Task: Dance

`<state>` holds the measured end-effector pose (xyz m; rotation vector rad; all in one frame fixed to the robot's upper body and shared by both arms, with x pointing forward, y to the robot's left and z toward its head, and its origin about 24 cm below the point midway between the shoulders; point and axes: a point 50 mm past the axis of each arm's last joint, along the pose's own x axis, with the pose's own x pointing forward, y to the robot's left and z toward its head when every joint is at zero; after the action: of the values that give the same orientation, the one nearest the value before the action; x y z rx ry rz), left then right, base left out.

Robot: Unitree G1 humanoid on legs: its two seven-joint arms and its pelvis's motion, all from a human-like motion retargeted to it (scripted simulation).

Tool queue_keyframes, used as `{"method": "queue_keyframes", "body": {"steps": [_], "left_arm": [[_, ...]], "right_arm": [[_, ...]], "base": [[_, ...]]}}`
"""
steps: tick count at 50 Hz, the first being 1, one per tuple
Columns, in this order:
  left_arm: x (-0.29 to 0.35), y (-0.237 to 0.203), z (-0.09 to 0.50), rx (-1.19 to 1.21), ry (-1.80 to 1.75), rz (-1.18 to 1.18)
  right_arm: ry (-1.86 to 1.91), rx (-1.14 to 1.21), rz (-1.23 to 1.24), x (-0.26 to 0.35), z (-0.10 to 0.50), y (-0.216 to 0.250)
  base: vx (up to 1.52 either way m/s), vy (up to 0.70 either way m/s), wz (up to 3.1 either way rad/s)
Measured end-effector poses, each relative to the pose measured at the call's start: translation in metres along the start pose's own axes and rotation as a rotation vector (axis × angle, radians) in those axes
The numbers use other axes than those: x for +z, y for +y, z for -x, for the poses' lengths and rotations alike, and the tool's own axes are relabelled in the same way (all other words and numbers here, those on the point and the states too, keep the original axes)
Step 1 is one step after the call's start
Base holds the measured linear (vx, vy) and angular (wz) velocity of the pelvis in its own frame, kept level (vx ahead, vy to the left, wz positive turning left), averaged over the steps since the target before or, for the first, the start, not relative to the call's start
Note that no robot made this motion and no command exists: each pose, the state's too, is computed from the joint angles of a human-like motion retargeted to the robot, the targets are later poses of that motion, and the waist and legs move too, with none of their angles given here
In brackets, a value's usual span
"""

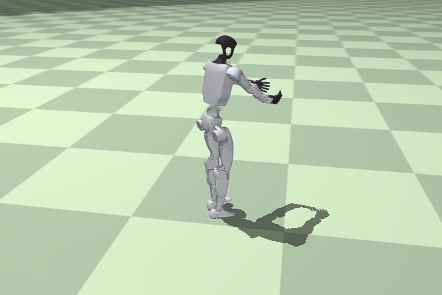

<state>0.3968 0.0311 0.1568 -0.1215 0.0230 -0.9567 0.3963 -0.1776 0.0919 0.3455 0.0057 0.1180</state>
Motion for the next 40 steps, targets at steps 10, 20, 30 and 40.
{"method": "queue_keyframes", "body": {"steps": [10,20,30,40], "left_arm": [[-0.123,0.0,0.051,0.349,0.004,0.468],[-0.267,-0.026,0.22,1.036,0.473,0.673],[-0.294,-0.114,0.472,1.985,0.623,0.835],[-0.24,-0.163,0.586,2.388,0.693,0.717]], "right_arm": [[-0.072,-0.188,-0.03,0.01,0.002,-0.015],[-0.565,-0.384,0.147,0.188,0.011,-0.051],[-0.982,-0.653,0.446,0.328,0.096,-0.075],[-1.442,-0.894,0.633,0.396,0.191,-0.066]], "base": [[0.26,0.1,0.36],[0.26,-0.2,0.52],[0.27,-0.57,0.17],[0.14,-0.54,-0.4]]}}
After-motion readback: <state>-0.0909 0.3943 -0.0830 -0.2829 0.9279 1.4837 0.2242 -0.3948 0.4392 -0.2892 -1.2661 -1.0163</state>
